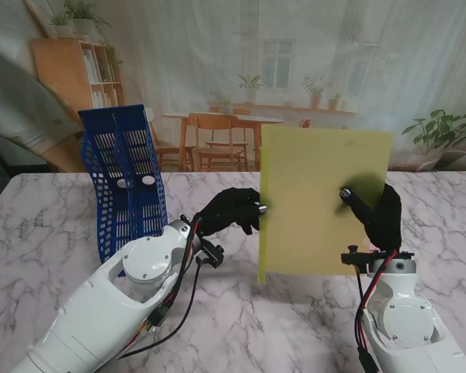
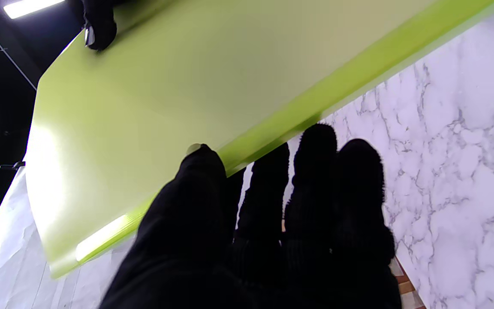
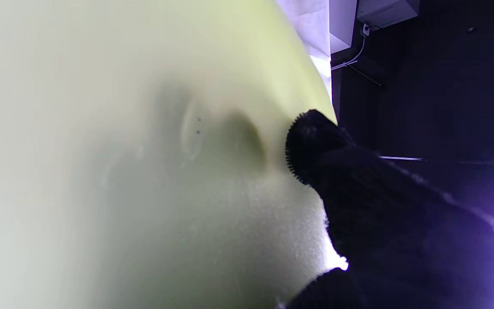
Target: Open the sliding file folder, put the receipt in and insert it into the document holder
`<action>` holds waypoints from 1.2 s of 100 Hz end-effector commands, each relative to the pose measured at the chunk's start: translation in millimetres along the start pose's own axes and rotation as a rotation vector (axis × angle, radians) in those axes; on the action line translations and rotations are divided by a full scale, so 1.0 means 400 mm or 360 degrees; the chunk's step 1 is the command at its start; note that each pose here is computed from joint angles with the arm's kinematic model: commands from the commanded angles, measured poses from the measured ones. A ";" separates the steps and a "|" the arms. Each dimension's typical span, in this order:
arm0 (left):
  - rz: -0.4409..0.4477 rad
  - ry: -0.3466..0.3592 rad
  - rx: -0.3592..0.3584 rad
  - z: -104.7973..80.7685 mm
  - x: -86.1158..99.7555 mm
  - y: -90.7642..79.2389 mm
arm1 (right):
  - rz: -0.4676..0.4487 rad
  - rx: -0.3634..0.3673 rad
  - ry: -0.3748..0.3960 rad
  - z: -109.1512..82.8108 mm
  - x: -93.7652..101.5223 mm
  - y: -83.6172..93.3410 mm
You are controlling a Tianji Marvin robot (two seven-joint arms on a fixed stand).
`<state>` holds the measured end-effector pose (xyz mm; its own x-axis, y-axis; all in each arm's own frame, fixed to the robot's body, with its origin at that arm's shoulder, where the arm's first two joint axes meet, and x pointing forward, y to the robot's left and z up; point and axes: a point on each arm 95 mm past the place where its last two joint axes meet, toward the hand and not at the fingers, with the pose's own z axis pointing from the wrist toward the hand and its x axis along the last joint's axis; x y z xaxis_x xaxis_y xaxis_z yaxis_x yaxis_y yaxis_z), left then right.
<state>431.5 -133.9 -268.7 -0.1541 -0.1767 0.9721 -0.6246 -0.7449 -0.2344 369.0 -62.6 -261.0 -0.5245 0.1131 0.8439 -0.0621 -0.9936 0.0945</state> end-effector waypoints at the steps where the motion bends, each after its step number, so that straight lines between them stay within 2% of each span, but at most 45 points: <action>1: -0.0015 -0.0045 -0.0055 -0.002 -0.023 0.016 | 0.0023 -0.0026 0.0030 0.014 0.010 0.000; 68: -0.0066 -0.0122 -0.0135 -0.022 -0.071 0.070 | 0.0069 0.0015 0.0165 0.092 0.077 0.004; 120: -0.0079 -0.0169 -0.0206 -0.037 -0.097 0.101 | 0.0065 0.0026 0.0203 0.105 0.102 0.009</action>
<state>404.8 -145.8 -308.5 -0.0612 -0.2044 0.9770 -0.7060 -0.6830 -0.1871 383.4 -61.3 -209.0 -0.6210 0.0716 0.7805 -0.0202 -0.9970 0.0753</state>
